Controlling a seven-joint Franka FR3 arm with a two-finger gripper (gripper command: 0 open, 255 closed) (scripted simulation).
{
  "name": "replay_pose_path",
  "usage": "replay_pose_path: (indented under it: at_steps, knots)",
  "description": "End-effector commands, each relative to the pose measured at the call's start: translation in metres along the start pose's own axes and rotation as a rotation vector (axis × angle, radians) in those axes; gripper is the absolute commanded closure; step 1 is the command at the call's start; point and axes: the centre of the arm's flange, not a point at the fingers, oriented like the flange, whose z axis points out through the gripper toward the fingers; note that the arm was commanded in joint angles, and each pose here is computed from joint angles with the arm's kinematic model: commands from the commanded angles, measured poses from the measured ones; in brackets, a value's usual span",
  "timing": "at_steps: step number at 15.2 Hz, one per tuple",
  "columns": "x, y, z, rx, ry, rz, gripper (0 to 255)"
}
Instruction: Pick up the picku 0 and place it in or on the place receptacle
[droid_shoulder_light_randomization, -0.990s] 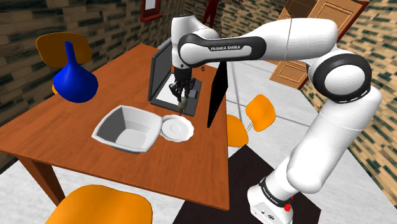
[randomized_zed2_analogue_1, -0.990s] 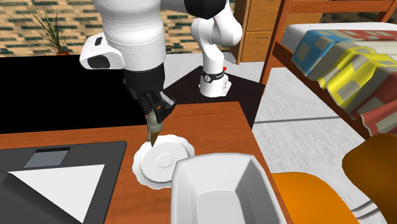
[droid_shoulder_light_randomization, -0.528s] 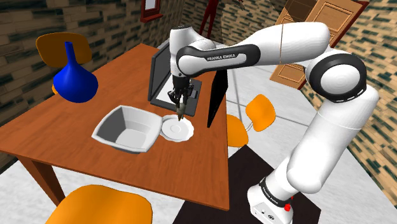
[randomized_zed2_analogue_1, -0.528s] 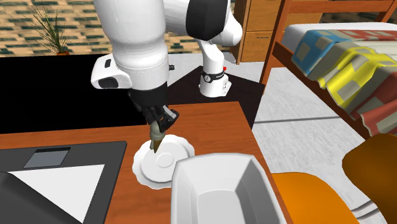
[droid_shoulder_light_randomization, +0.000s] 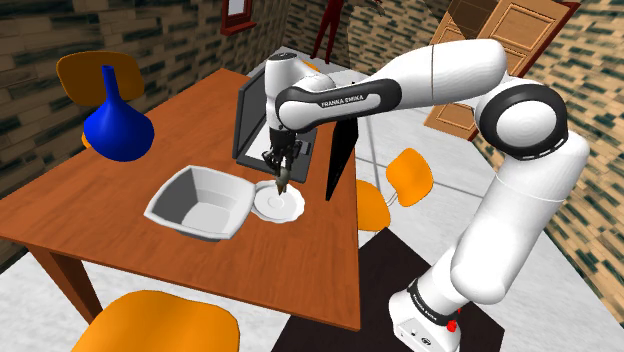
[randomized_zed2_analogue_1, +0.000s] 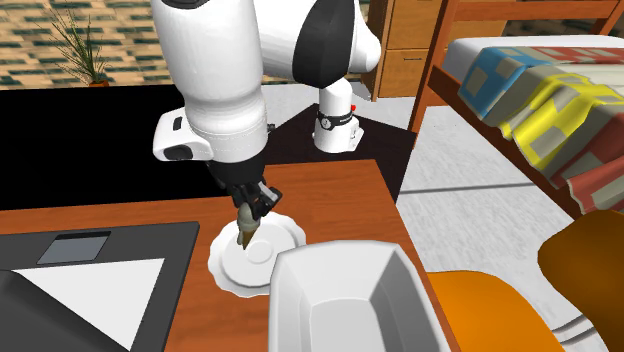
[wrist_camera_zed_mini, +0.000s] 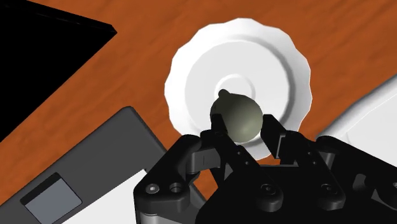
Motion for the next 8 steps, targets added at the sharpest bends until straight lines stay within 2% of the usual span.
replay_pose_path:
  at_steps: [1, 4, 5, 8]
  knots:
    - [0.0001, -0.0003, 0.0025, -0.001, -0.004, 0.0, 255]
    - [0.0001, -0.0003, 0.0025, -0.001, -0.004, 0.0, 255]
    - [-0.0001, -0.0002, 0.0031, -0.001, -0.004, 0.0, 0]
    - [0.0002, -0.0006, 0.0027, -0.001, -0.004, 0.0, 0]
